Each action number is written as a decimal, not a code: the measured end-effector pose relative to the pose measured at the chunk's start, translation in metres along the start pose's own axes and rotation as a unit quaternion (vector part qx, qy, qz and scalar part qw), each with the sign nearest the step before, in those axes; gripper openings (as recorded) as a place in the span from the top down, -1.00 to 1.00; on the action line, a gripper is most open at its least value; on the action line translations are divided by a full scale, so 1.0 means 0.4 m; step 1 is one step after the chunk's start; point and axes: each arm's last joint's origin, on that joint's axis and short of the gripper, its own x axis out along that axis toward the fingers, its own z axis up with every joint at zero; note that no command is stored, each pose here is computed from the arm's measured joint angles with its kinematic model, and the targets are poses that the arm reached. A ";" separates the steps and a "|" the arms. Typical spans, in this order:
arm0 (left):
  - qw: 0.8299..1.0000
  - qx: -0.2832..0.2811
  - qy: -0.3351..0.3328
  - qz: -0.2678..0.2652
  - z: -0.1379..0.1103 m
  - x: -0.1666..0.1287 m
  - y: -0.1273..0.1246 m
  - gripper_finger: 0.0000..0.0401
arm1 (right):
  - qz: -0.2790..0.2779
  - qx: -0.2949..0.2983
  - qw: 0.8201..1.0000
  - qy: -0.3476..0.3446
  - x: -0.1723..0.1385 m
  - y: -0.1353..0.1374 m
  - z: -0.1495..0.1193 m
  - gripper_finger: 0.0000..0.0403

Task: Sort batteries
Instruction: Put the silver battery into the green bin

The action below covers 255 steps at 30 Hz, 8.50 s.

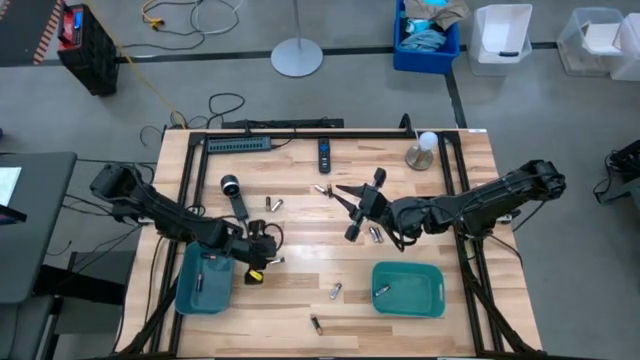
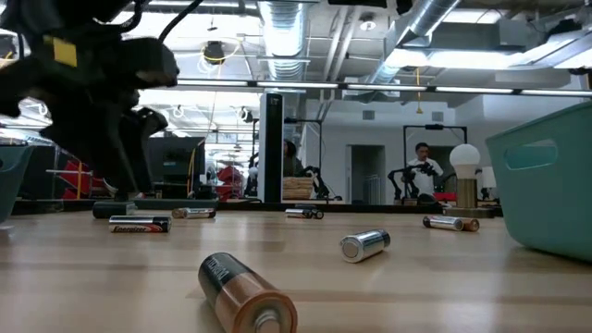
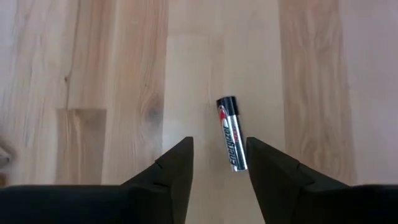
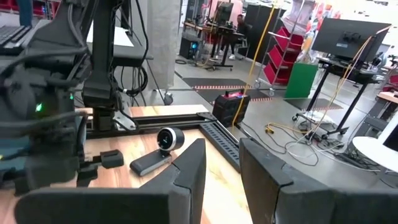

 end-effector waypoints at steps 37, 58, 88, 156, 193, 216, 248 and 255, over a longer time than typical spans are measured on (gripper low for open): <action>0.998 -0.059 0.028 0.014 -0.028 0.079 -0.037 0.44 | 0.010 -0.006 1.000 -0.023 -0.021 0.002 0.023 0.44; 0.999 -0.027 -0.041 0.014 0.007 0.082 -0.041 0.80 | 0.038 -0.030 0.997 -0.054 -0.076 0.023 0.055 0.44; 0.935 0.004 -0.332 -0.123 0.417 0.208 -0.005 0.80 | 0.051 0.005 0.988 -0.148 -0.292 -0.116 0.196 0.44; 0.986 0.004 -0.151 0.067 0.278 0.033 -0.116 0.11 | 0.147 -0.044 0.988 0.027 -0.222 0.107 0.011 0.44; 0.930 -0.071 -0.360 0.012 0.079 -0.202 0.024 0.18 | 0.313 -0.272 0.762 0.497 0.079 0.458 -0.265 0.09; 0.931 -0.070 -0.358 0.012 0.078 -0.201 0.023 0.18 | 0.324 -0.268 0.756 0.502 0.063 0.498 -0.309 0.10; 0.933 -0.064 -0.353 0.008 0.074 -0.201 0.017 0.18 | 0.254 -0.177 0.769 0.559 0.099 0.457 -0.332 0.03; 0.934 -0.064 -0.351 0.008 0.073 -0.200 0.017 0.18 | 0.231 -0.164 0.784 0.553 0.106 0.446 -0.319 -0.14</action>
